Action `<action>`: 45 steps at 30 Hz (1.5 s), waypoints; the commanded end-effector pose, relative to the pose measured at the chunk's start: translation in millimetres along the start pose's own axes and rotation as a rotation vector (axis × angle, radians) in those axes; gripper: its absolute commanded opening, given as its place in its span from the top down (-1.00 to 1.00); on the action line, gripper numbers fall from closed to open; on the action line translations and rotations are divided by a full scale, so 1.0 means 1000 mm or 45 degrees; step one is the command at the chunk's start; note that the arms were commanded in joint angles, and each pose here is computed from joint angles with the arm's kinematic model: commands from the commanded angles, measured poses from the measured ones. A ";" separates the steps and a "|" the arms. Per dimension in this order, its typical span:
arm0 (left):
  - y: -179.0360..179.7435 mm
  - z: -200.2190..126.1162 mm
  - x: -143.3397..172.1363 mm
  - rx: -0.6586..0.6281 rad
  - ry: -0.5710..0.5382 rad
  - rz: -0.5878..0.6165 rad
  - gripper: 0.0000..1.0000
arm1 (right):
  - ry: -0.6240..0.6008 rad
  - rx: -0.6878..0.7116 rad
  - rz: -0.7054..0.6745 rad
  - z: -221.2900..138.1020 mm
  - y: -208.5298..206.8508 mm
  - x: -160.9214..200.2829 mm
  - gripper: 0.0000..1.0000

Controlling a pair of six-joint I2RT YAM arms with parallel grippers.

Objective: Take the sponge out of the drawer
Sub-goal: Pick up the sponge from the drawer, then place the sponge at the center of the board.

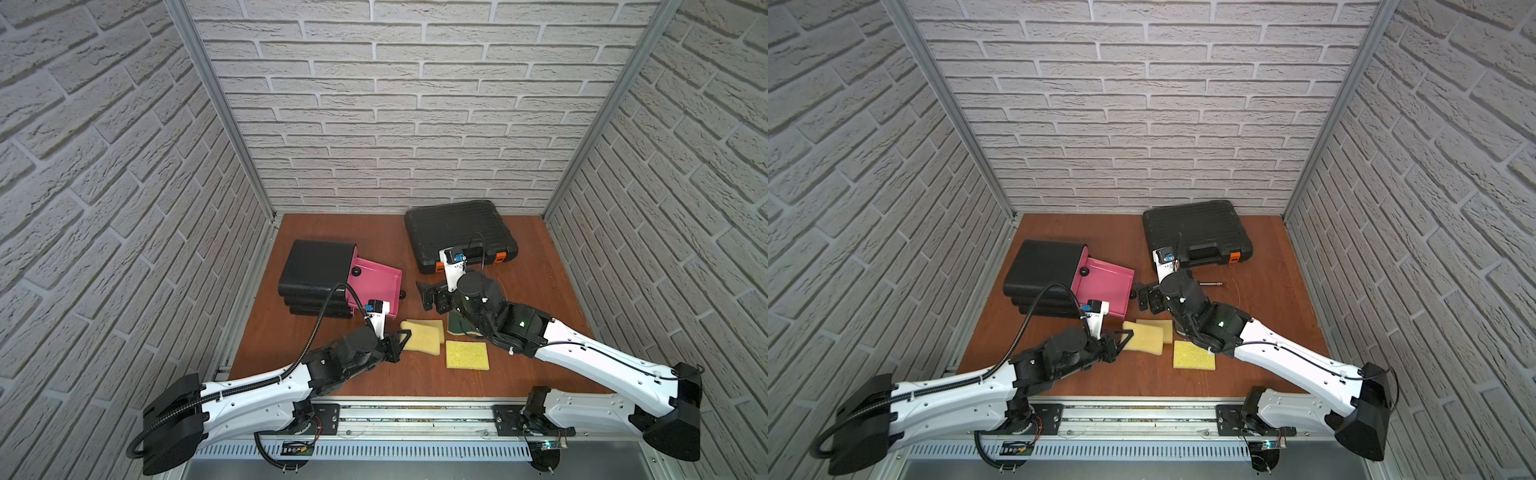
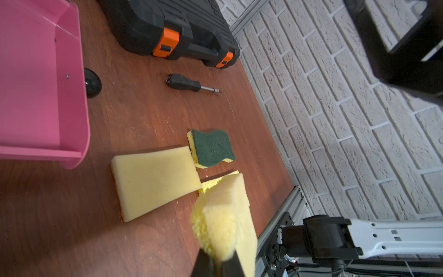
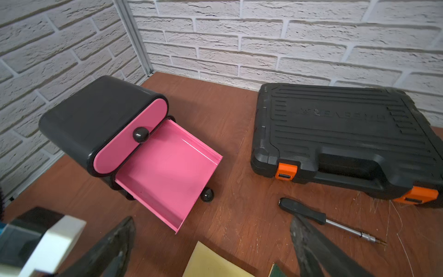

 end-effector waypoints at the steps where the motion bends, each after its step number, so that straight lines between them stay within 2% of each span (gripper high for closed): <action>1: 0.002 0.002 0.006 -0.017 -0.085 -0.027 1.00 | -0.134 0.034 0.184 -0.006 -0.010 -0.008 -1.00; 14: 0.015 0.018 0.053 -0.090 -0.088 -0.142 1.00 | -0.078 0.113 0.150 -0.005 -0.018 -0.002 -1.00; 28: 0.033 0.031 0.078 -0.187 -0.013 -0.208 1.00 | -0.053 0.140 0.156 -0.004 -0.026 0.011 -0.98; 45: 0.033 0.047 0.088 -0.181 0.092 -0.209 0.70 | -0.049 0.186 0.160 -0.005 -0.033 0.016 -0.98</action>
Point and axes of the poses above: each gripper's point midway between its finger pads, its own z axis out along the fingers, its own y axis along the line the jaws close on, x = y × z, the point moved 9 cm from there along -z, back along the fingers, and after that the axes turned 12 degrees about z, right-handed, at the moved point
